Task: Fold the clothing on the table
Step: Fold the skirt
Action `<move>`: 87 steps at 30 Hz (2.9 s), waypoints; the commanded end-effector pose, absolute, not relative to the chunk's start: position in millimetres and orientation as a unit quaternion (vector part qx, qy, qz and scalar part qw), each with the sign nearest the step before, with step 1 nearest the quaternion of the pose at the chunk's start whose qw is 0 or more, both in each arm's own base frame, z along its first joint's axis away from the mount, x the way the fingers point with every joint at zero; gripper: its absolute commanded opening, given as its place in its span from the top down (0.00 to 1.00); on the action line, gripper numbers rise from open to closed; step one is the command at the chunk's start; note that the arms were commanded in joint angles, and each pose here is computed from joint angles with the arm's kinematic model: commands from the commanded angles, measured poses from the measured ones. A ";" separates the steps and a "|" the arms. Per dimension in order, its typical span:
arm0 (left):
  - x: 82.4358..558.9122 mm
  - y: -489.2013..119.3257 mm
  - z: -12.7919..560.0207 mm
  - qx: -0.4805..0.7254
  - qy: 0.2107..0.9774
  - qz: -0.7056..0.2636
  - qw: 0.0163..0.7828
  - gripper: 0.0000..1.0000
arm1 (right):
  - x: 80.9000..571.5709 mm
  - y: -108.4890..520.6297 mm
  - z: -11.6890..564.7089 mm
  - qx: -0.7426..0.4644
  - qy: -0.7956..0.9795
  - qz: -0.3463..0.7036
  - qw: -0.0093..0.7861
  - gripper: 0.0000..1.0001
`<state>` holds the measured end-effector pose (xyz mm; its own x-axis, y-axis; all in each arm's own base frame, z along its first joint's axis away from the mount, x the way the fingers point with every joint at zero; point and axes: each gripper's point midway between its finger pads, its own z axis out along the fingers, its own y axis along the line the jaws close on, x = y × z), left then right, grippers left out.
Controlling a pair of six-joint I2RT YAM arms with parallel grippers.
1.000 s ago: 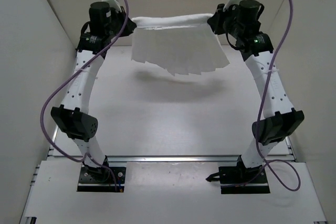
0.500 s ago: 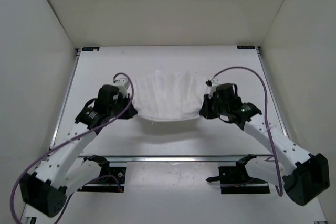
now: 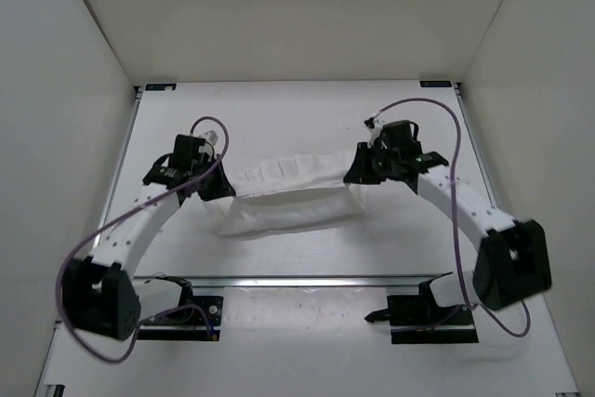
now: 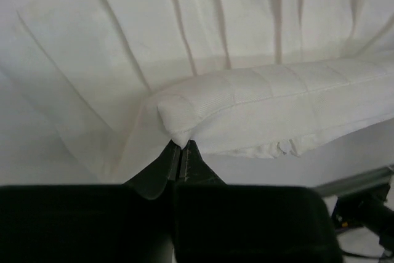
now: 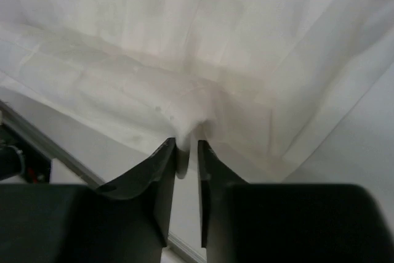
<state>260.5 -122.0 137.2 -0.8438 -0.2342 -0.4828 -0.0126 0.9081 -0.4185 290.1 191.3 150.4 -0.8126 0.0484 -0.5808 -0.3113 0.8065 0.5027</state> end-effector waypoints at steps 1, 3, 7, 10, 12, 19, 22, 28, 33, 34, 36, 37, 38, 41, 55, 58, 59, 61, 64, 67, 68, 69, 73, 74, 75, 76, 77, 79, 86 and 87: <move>318.0 -117.6 145.4 -0.098 0.918 -0.221 0.313 0.94 | 352.7 195.1 157.9 -0.101 0.885 0.304 0.339 0.80; 328.8 -117.2 130.1 -0.105 0.933 -0.197 0.281 0.71 | 386.7 193.8 161.5 -0.082 0.887 0.319 0.324 0.41; 346.0 -108.5 165.9 -0.101 0.919 -0.167 0.342 0.01 | 412.8 186.1 188.3 -0.092 0.873 0.285 0.385 0.06; 344.6 -102.2 194.4 -0.107 0.894 -0.184 0.393 0.01 | 410.7 178.9 211.7 -0.101 0.854 0.280 0.426 0.02; 341.3 -102.6 201.5 -0.102 0.885 -0.193 0.412 0.02 | 405.1 169.0 216.3 -0.096 0.852 0.279 0.433 0.07; 295.2 -156.9 174.6 -0.065 0.881 -0.280 0.376 0.99 | 346.9 179.7 174.6 -0.111 0.858 0.319 0.387 0.65; 278.8 -173.9 151.4 -0.070 0.884 -0.305 0.347 1.00 | 330.1 192.1 165.1 -0.103 0.851 0.365 0.365 1.00; 273.4 -179.2 120.0 -0.074 0.894 -0.308 0.318 1.00 | 328.7 237.1 154.5 -0.148 0.838 0.413 0.324 1.00; 255.6 -167.7 80.2 -0.098 0.911 -0.288 0.277 1.00 | 325.5 261.7 125.6 -0.160 0.837 0.452 0.263 1.00; 253.5 -167.3 75.4 -0.101 0.913 -0.287 0.272 1.00 | 326.9 263.5 115.7 -0.160 0.841 0.449 0.257 1.00; 241.5 -162.1 56.2 -0.108 0.923 -0.277 0.246 1.00 | 330.1 264.0 101.2 -0.162 0.848 0.437 0.251 1.00; 239.5 -158.2 51.2 -0.110 0.927 -0.267 0.241 1.00 | 330.8 264.6 91.6 -0.157 0.855 0.431 0.241 1.00; 235.5 -156.0 46.2 -0.107 0.932 -0.258 0.231 1.00 | 334.9 262.8 85.0 -0.160 0.858 0.426 0.240 1.00; 228.4 -147.5 34.9 -0.108 0.944 -0.229 0.214 1.00 | 344.8 251.4 69.7 -0.139 0.870 0.412 0.232 1.00; 251.7 -160.7 122.2 -0.062 0.920 -0.278 0.270 0.99 | 399.5 208.7 117.7 -0.093 0.875 0.361 0.310 0.92; 272.4 -154.0 141.4 -0.090 0.893 -0.307 0.315 0.90 | 392.7 192.0 130.8 -0.084 0.877 0.339 0.330 0.52; 277.5 -156.8 141.0 -0.087 0.887 -0.320 0.321 0.91 | 386.8 183.9 119.8 -0.078 0.885 0.330 0.320 0.45; 284.2 -154.2 130.1 -0.091 0.894 -0.297 0.324 0.98 | 375.6 165.5 103.8 -0.058 0.902 0.307 0.298 0.33; 287.1 -156.5 106.2 -0.078 0.914 -0.248 0.312 1.00 | 352.5 154.4 85.6 -0.054 0.921 0.283 0.264 0.26; 282.5 -157.3 80.2 -0.083 0.924 -0.243 0.282 1.00 | 332.5 152.5 68.2 -0.067 0.930 0.259 0.253 0.20; 284.4 -154.9 75.9 -0.088 0.925 -0.237 0.282 1.00 | 327.1 152.2 62.3 -0.065 0.933 0.251 0.248 0.18; 277.4 -153.6 64.3 -0.089 0.933 -0.225 0.267 1.00 | 325.3 153.6 62.3 -0.069 0.932 0.249 0.253 0.15; 274.3 -141.8 43.9 -0.099 0.943 -0.192 0.255 1.00 | 316.3 159.7 50.8 -0.058 0.930 0.271 0.243 0.11; 271.7 -139.9 39.1 -0.107 0.943 -0.189 0.251 1.00 | 315.6 159.0 45.6 -0.051 0.929 0.276 0.240 0.12; 269.3 -135.1 30.2 -0.114 0.946 -0.183 0.241 1.00 | 317.3 159.8 47.2 -0.048 0.927 0.282 0.241 0.11; 267.1 -135.2 27.1 -0.115 0.948 -0.183 0.233 1.00 | 318.7 160.5 43.1 -0.045 0.928 0.284 0.237 0.12; 261.9 -133.7 19.9 -0.112 0.954 -0.175 0.218 1.00 | 320.9 164.1 46.7 -0.048 0.925 0.289 0.243 0.11; 259.5 -133.5 13.1 -0.104 0.960 -0.158 0.208 1.00 | 321.7 170.1 46.7 -0.050 0.922 0.299 0.241 0.11; 251.0 -130.8 -10.2 -0.105 0.971 -0.134 0.168 1.00 | 325.8 187.5 37.8 -0.066 0.922 0.305 0.228 0.14; 248.7 -132.6 -11.5 -0.106 0.972 -0.138 0.160 1.00 | 326.1 191.6 38.8 -0.070 0.922 0.305 0.229 0.16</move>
